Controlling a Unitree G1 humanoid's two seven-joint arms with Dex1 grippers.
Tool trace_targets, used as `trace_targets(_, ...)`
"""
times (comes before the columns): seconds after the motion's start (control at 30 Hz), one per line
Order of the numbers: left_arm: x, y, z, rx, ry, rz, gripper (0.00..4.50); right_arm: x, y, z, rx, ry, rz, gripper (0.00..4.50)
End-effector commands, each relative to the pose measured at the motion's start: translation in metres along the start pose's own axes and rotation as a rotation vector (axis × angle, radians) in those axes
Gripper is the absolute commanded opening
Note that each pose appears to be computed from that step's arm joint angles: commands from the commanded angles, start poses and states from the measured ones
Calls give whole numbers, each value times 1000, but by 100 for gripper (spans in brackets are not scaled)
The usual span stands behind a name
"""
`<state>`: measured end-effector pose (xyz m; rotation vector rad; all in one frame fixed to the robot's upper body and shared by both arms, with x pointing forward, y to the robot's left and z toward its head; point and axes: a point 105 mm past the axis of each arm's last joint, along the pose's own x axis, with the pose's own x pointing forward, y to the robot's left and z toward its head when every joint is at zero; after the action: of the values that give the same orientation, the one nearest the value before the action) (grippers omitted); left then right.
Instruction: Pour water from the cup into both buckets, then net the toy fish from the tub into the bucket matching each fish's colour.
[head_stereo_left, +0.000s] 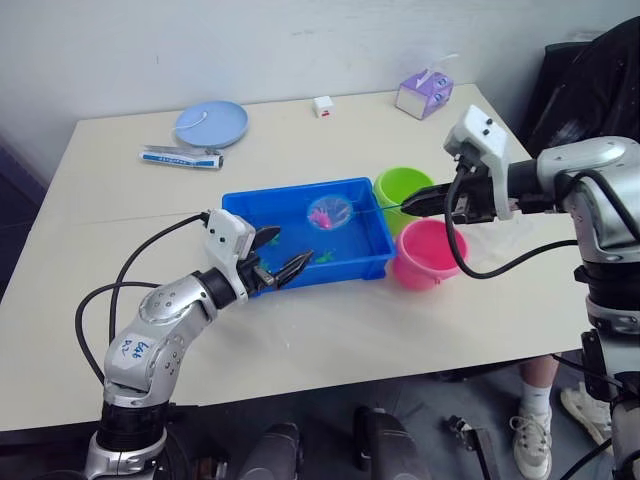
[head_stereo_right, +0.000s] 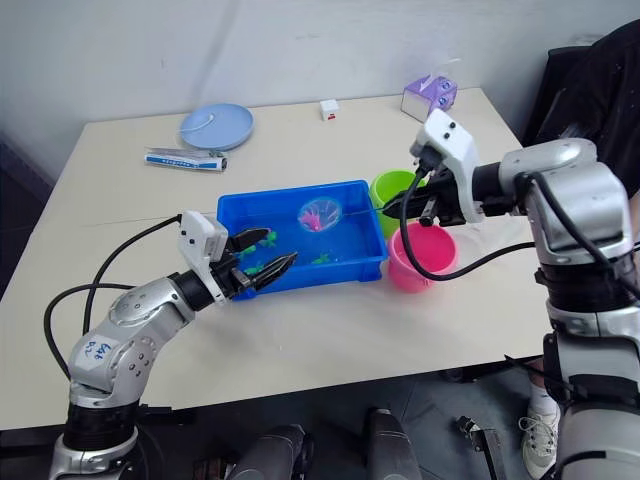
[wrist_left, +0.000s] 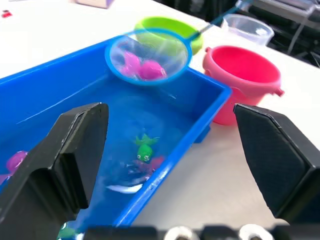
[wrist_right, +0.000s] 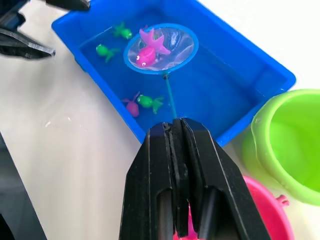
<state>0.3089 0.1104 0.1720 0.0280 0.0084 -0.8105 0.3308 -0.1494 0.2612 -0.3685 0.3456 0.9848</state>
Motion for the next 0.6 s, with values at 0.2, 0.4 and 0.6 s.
trace_targets(0.2, 10, -5, 11, 31, -25, -102, 430, -44, 14, 3, 102, -154, -118, 76)
trace_targets(0.4, 20, -6, 9, 28, -21, -146, 430, -59, 27, -20, 135, -144, -193, 76)
trace_targets(0.6, 31, -6, 10, 30, -20, -198, 430, -76, 34, -43, 101, -90, -323, 76)
